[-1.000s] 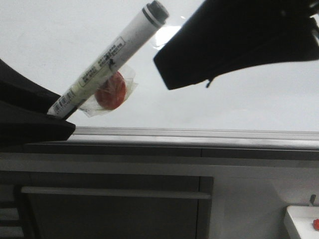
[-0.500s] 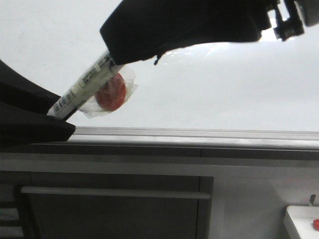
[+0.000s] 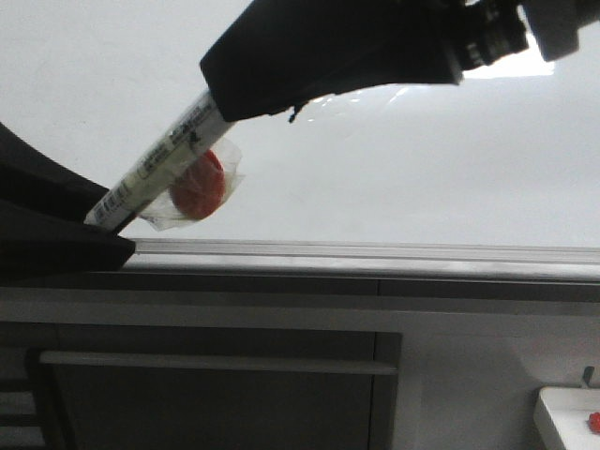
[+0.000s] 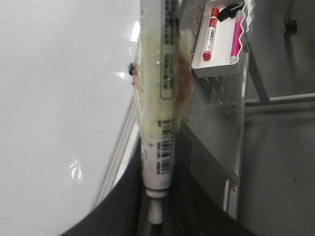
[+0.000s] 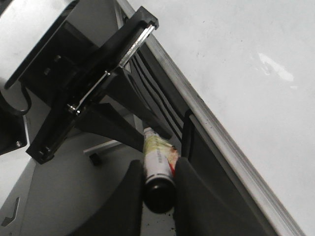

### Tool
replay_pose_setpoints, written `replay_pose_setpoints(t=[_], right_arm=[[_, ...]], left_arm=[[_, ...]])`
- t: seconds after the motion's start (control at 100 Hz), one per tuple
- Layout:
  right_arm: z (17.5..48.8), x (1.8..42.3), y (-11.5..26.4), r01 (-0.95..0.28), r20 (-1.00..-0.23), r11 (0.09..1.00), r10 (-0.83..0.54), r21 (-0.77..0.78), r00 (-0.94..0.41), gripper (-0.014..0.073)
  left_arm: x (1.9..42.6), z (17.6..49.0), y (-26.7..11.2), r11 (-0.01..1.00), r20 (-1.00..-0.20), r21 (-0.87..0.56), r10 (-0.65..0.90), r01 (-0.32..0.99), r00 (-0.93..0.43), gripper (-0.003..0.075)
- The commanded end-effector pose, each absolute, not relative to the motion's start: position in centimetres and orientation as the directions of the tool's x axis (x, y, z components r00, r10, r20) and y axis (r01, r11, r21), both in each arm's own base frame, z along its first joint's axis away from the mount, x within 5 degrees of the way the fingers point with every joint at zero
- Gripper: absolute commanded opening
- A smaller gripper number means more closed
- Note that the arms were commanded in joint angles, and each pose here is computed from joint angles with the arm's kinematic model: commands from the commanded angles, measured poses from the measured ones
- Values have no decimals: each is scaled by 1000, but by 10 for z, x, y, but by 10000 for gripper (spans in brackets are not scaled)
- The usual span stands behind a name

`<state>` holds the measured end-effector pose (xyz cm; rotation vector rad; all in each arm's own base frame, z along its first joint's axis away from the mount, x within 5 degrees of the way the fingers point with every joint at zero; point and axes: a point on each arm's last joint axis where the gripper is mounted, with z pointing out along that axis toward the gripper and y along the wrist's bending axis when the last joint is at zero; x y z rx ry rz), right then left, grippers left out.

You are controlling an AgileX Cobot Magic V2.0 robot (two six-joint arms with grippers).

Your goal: Write number 0 on whiteboard

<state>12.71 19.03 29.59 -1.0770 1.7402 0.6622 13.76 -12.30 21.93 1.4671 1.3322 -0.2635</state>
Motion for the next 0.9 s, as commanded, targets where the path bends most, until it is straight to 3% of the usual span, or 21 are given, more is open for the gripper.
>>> replay_pose_setpoints(t=[0.0, 0.12, 0.17, 0.22, 0.35, 0.54, 0.63, 0.74, 0.89], right_arm=[[310, 131, 191, -867, -938, 495, -323, -53, -127, -75], [311, 134, 190, -853, -944, 519, -309, -63, -118, -75], [312, 135, 189, -846, -946, 528, -303, -67, -114, -75], [313, 136, 189, -839, -949, 539, -296, -71, -110, -75], [315, 139, 188, -817, -956, 571, -278, -83, -97, -75], [318, 143, 186, -790, -963, 605, -257, -95, -81, -75], [318, 142, 186, -792, -963, 603, -258, -94, -82, -75], [317, 147, 186, -766, -965, 634, -251, -105, -75, -75], [309, 154, 191, -748, -960, 653, -267, -114, -87, -75]], left_arm=[[141, 235, -127, 305, -814, 499, 487, 811, 318, 113], [142, 237, -127, 345, -838, 471, 464, 812, 288, 424], [143, 238, -126, 369, -850, 455, 450, 810, 273, 512], [142, 241, -126, 383, -856, 452, 439, 806, 272, 549], [135, 253, -122, 414, -872, 450, 395, 791, 290, 538], [116, 279, -106, 499, -865, 496, 350, 710, 358, 484], [106, 295, -93, 607, -894, 446, 275, 658, 353, 433], [97, 308, -74, 750, -951, 283, 141, 597, 274, 271], [88, 313, -64, 787, -951, 270, 129, 556, 280, -15]])
